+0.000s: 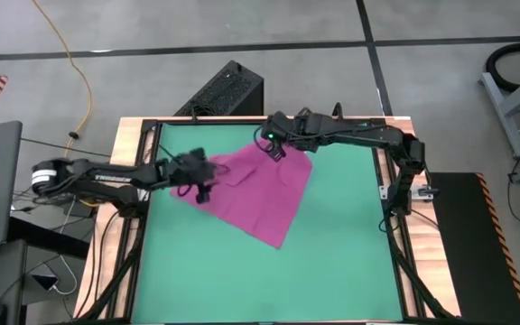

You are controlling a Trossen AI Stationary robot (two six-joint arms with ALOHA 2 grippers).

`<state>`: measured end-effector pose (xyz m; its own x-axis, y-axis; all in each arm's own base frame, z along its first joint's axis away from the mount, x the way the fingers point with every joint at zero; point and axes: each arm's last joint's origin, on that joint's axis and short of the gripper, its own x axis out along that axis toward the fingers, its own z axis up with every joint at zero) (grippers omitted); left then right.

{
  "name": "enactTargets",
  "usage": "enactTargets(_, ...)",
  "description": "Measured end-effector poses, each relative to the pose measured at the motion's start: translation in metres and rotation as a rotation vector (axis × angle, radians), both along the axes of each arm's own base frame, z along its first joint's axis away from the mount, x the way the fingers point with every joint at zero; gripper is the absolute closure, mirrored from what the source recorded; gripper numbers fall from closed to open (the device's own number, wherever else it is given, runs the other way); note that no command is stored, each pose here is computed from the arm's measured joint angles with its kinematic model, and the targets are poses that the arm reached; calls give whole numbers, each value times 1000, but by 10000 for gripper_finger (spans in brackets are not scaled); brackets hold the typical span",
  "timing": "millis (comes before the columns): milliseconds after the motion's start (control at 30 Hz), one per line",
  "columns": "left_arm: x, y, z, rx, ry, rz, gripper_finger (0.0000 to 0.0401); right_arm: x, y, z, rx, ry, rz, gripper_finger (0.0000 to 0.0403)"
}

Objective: Roll towel
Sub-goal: Fold the pink towel

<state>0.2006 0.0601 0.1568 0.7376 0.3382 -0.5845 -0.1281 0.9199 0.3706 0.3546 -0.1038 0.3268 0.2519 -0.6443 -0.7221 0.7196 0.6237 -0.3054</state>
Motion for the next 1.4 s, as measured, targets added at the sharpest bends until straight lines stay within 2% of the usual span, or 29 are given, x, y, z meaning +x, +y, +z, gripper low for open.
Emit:
enactTargets(67,7,-11,-11,52,69,-70,179,0,0,0,-1,1,0,403)
enactTargets(200,22,-32,-27,209,126,-128,179,0,0,0,-4,9,9,402)
enactTargets(333,36,-43,-44,376,165,-124,179,0,-1,0,-4,9,7,402)
enactTargets(467,50,-46,-54,458,214,-118,179,0,-1,0,-4,9,6,401)
enactTargets(733,65,-38,-50,478,216,-64,190,0,-1,0,-3,8,8,401)
enactTargets(933,63,-29,-53,451,238,-39,228,1,2,0,-4,10,16,401)
enactTargets(1067,63,-27,-54,484,268,-45,248,2,6,0,-6,14,36,401)
enactTargets(1400,56,-12,-61,387,332,-88,319,4,14,0,-6,12,60,401)
